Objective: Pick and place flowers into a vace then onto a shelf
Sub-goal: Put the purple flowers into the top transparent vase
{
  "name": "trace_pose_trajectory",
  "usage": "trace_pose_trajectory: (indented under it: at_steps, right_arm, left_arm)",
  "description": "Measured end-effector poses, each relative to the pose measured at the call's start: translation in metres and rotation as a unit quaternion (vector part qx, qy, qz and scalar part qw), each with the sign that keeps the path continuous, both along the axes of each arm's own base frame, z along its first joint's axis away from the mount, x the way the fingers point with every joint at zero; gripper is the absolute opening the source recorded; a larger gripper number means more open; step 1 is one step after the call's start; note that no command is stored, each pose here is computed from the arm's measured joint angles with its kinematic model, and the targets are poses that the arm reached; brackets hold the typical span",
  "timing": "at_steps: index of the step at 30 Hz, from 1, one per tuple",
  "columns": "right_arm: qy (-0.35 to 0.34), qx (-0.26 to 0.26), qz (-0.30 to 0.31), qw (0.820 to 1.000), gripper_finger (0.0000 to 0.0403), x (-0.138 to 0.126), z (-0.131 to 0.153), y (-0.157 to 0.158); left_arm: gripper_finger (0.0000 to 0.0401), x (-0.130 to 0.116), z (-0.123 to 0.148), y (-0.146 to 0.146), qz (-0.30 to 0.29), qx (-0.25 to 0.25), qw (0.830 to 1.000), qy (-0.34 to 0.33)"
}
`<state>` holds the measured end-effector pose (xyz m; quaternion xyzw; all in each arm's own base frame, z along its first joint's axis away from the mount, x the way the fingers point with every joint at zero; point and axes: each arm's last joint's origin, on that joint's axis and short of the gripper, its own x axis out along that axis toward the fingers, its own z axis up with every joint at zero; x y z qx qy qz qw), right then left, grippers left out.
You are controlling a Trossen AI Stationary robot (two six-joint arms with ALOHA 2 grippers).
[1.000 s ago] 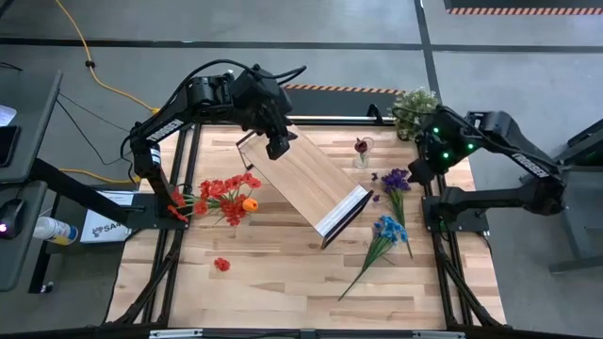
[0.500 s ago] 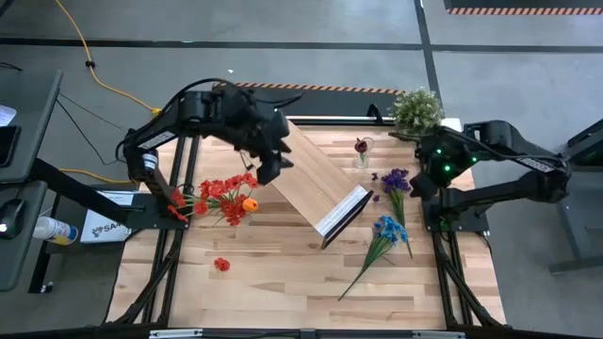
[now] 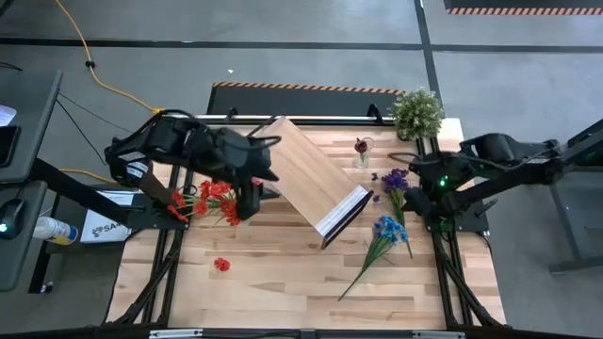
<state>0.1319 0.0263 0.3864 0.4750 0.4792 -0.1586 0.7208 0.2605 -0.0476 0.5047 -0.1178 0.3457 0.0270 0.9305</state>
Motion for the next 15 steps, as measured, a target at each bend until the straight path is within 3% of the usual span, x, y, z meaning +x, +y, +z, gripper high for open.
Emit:
trace_pose_trajectory:
  at_steps: [6, 15]
  right_arm:
    - [0.031, -0.033, 0.006, 0.999, 0.0211, 0.01, -0.008, 0.022]
    - [0.129, -0.188, -0.013, 0.974, 0.0211, 0.021, -0.031, 0.041]
  left_arm:
    - [0.023, -0.005, 0.0, -0.022, -0.026, -0.013, 1.0, 0.004]
    - [0.023, -0.019, -0.003, -0.045, -0.04, -0.021, 0.999, 0.027]
